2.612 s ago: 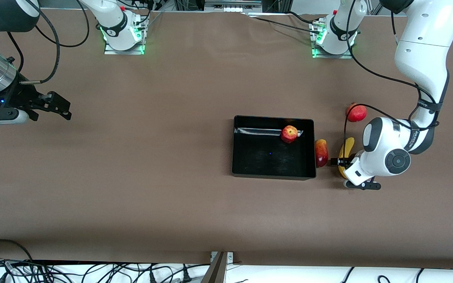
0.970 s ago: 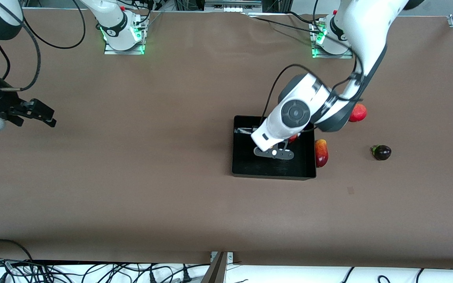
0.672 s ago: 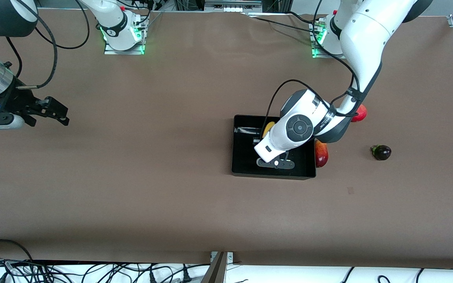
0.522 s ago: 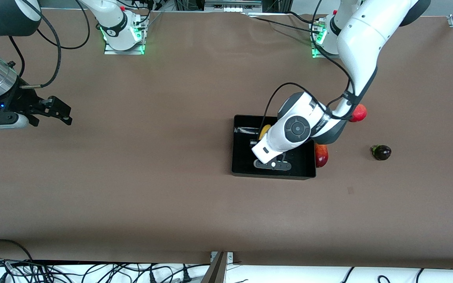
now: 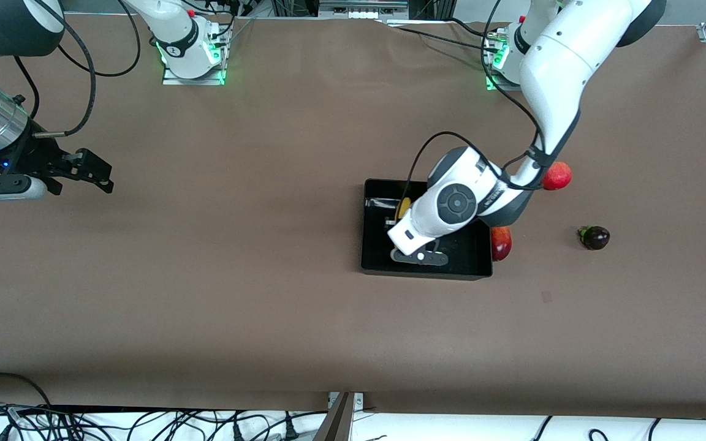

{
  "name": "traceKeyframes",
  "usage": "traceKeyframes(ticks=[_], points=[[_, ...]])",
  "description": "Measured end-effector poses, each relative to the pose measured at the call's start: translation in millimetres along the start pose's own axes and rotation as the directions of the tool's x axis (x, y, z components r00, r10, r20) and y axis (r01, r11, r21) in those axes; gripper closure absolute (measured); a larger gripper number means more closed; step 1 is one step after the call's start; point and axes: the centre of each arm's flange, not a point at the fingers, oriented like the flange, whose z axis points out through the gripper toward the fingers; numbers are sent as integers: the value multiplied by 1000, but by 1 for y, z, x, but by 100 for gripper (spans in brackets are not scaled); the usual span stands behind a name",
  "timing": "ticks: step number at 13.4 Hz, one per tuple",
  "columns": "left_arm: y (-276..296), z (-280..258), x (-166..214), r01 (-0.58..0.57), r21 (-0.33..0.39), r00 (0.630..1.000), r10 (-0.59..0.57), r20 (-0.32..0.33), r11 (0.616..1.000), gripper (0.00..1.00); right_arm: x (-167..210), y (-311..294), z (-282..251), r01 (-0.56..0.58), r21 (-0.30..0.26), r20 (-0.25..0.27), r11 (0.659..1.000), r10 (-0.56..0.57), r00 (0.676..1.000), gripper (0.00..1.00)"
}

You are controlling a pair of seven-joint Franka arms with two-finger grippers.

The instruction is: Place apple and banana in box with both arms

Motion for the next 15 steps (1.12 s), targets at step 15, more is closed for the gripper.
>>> traceKeyframes(ticks=[15], points=[[-202,-366,-82,-25,178,995,42,-93,984,0,-2,1,1,-1,-1,18,1000,1,1000,0]])
